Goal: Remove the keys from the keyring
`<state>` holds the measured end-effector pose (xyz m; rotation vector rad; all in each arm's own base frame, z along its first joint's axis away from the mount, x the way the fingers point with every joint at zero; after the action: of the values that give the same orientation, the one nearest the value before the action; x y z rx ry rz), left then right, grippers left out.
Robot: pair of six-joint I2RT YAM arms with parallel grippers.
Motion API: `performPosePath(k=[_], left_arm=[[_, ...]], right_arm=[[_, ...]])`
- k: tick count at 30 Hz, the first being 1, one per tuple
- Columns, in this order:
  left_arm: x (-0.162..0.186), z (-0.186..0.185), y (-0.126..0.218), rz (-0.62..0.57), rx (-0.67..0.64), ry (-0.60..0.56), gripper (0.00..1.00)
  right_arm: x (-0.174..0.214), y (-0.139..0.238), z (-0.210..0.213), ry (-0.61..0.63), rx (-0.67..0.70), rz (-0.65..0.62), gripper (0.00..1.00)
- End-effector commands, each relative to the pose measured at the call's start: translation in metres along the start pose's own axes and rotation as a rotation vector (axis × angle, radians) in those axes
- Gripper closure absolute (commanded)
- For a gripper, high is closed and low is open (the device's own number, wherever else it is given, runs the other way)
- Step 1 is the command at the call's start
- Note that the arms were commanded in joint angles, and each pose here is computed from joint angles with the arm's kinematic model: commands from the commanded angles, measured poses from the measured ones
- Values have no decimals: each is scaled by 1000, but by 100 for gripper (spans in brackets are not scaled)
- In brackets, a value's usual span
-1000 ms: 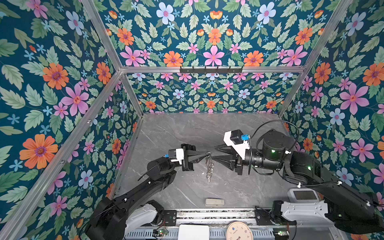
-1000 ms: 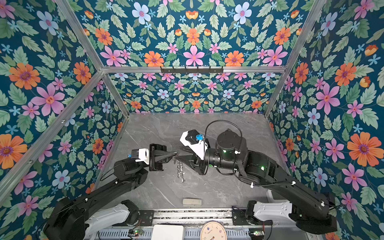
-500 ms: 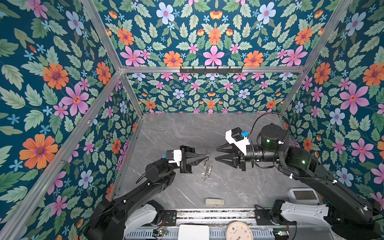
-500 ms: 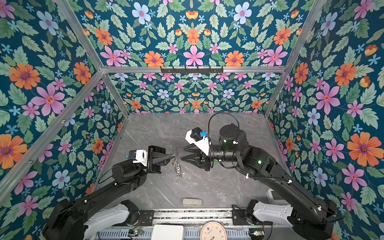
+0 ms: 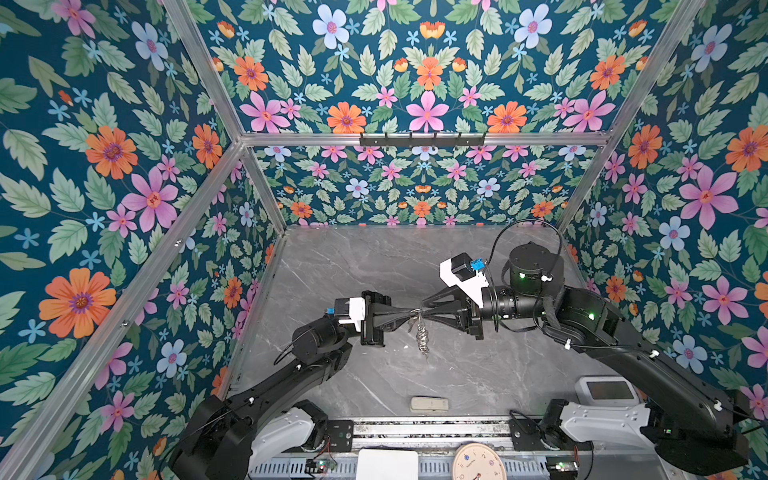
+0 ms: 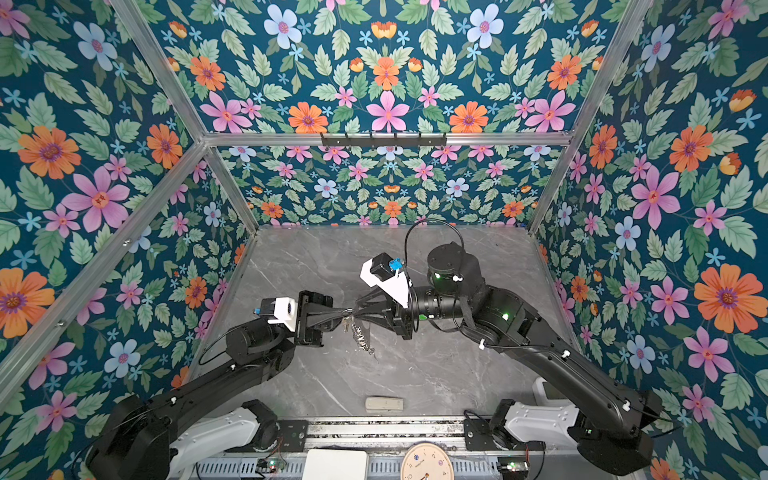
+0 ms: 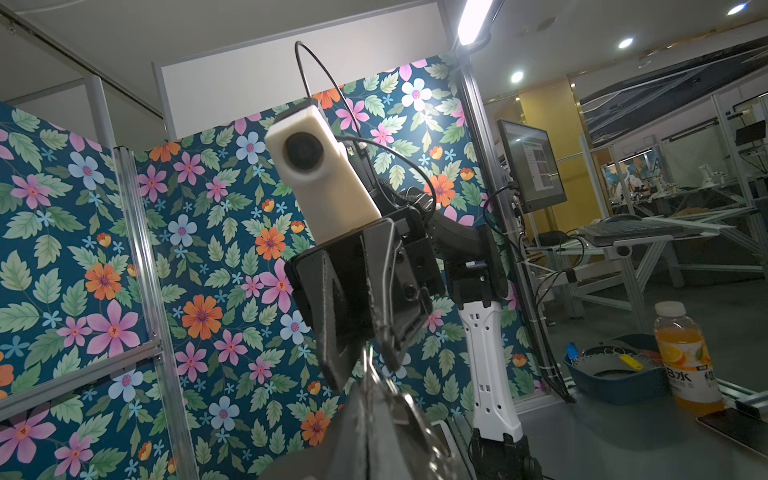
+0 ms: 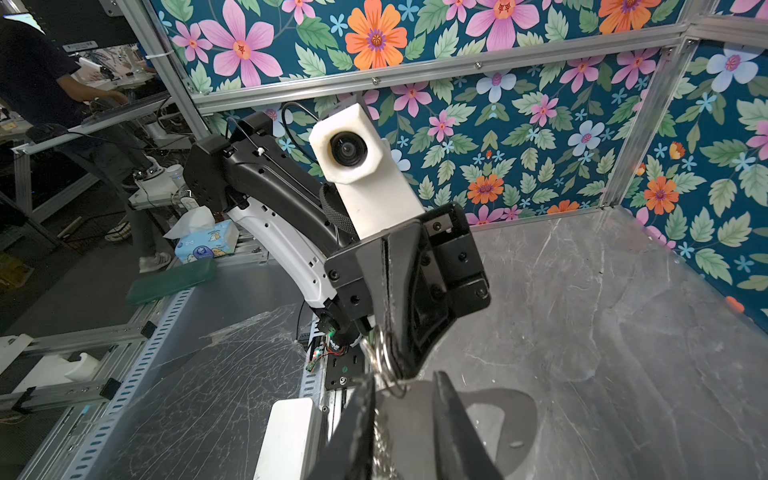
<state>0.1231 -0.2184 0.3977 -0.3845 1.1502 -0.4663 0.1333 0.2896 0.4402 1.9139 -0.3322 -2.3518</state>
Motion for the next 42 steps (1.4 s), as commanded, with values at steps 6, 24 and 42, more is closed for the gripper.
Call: performPosePath(k=[6,24,42], left_arm=[[-7,-1,-1,-29,11,-16,100],[-9,-3,1,-34,3,-9,100],[-3,12,5,59,-162,86,71]], right_arm=[[-6,-2,0,26,-7,-24,79],[-7,-5,-4,17,9,-33,100],[7,16,-13,-17,164,-71,100]])
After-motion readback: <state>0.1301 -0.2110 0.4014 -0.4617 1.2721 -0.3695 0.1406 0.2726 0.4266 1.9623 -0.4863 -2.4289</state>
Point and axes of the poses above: each gripper's point midway between its finger pads, its own y axis back along the fingers, its own z axis along the line the jaws close on, x = y × z, the point moved 4 cm from there along y, back along the fingers, and after that the axes turned 6 degrees about -y, right-handed, at the moved point
